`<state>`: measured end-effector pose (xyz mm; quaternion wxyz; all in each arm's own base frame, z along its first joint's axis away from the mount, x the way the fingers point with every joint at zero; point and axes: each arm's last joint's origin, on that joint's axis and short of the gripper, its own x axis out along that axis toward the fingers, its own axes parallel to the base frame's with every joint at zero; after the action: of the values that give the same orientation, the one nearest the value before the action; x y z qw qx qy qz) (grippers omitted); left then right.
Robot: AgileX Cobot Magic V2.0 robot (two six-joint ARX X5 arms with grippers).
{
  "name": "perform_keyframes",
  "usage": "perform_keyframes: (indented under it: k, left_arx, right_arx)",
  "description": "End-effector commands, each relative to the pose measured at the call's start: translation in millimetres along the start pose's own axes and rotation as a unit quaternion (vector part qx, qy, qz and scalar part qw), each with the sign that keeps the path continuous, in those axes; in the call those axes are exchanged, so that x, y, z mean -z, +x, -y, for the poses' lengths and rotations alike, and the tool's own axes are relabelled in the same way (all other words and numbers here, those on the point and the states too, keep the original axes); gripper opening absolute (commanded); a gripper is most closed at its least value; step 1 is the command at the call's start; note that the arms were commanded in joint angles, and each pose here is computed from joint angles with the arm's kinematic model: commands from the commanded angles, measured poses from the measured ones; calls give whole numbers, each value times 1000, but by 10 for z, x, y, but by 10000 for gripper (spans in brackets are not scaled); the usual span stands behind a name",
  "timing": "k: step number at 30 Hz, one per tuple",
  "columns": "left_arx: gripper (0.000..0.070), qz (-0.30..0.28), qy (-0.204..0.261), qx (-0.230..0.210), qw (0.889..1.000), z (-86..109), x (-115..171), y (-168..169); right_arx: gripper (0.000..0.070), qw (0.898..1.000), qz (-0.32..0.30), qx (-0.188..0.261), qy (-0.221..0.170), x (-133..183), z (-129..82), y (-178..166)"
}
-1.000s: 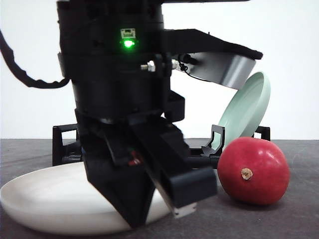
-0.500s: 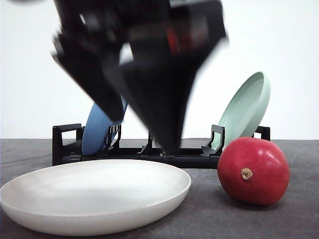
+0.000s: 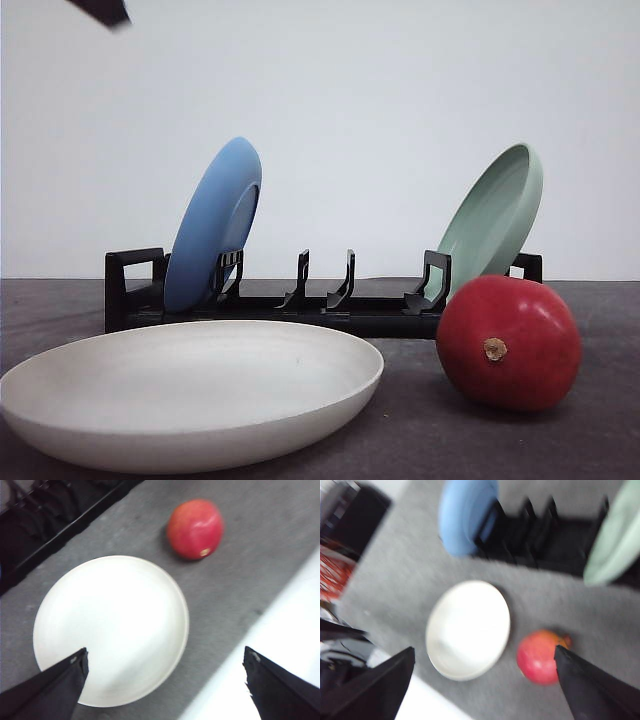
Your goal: Place pomegranate in white plate
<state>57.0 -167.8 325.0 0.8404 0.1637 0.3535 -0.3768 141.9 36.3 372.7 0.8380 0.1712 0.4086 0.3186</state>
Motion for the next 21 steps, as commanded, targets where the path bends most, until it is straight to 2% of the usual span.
perform_keyframes:
  k: [1, 6, 12, 18, 21]
  left_arx:
    - [603, 12, -5, 26, 1000, -9, 10, -117]
    - [603, 52, -6, 69, 996, -149, 136, -447]
    - [600, 101, -19, 97, 990, -357, 394, -800]
    - [596, 169, -47, 159, 972, -573, 701, -1173]
    - [596, 190, -70, 170, 964, -667, 853, -1290]
  right_arx:
    - [563, 1000, -16, 12, 7, -24, -3, 58]
    - [563, 996, -68, 47, 25, 9, 39, 339]
    - [563, 991, -91, 84, 52, 175, 126, 737]
    - [563, 986, -101, 99, 90, 393, 249, 1077]
    - [564, 982, -107, 118, 106, 467, 296, 1194]
